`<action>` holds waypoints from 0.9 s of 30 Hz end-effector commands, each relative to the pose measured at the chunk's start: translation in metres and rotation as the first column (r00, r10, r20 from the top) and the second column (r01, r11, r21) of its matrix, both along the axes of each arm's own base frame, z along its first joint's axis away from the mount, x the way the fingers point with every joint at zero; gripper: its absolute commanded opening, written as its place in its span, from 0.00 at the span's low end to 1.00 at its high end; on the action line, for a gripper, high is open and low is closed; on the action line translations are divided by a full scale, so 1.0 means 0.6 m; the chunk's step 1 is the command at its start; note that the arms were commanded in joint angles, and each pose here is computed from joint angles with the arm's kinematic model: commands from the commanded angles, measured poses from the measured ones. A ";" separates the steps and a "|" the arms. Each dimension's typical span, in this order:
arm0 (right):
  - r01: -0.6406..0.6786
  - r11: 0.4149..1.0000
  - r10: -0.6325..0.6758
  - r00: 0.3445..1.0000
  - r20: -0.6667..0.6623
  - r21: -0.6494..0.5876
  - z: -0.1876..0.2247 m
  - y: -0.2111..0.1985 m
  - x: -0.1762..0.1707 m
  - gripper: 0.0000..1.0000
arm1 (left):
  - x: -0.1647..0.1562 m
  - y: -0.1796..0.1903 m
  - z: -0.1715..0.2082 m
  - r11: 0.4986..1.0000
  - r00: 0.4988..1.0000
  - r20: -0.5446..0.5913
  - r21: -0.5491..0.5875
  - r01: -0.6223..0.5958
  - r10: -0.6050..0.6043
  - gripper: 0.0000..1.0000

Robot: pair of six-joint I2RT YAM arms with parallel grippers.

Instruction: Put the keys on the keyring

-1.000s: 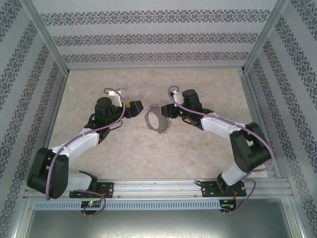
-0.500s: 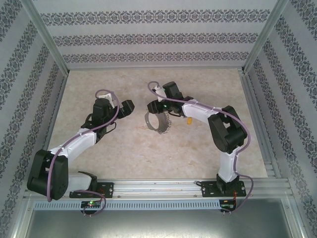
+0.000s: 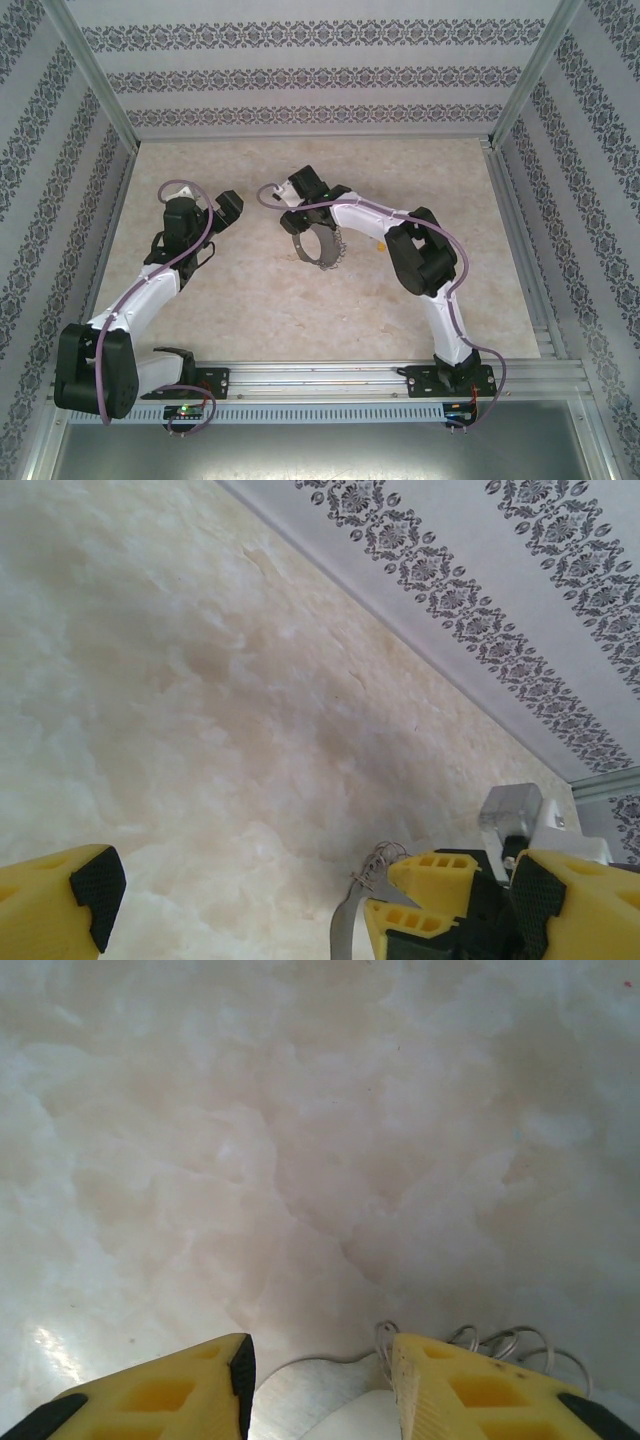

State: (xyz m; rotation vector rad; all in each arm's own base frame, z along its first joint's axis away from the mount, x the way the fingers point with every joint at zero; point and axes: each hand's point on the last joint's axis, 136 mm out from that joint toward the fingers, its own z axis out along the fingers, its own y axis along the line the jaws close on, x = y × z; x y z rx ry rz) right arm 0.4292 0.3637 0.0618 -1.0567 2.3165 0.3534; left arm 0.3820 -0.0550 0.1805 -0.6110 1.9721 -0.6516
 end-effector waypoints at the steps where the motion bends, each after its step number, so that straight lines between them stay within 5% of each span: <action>1: -0.035 0.991 0.040 0.998 0.038 -0.130 -0.011 -0.011 0.005 0.42 | -0.005 0.007 0.001 1.000 1.000 0.000 -0.025 -0.010 0.010 1.00; 27: -0.072 0.974 0.077 0.997 0.017 -0.215 -0.057 0.000 0.019 0.33 | -0.003 0.009 -0.001 0.999 1.000 0.008 -0.053 -0.009 0.009 1.00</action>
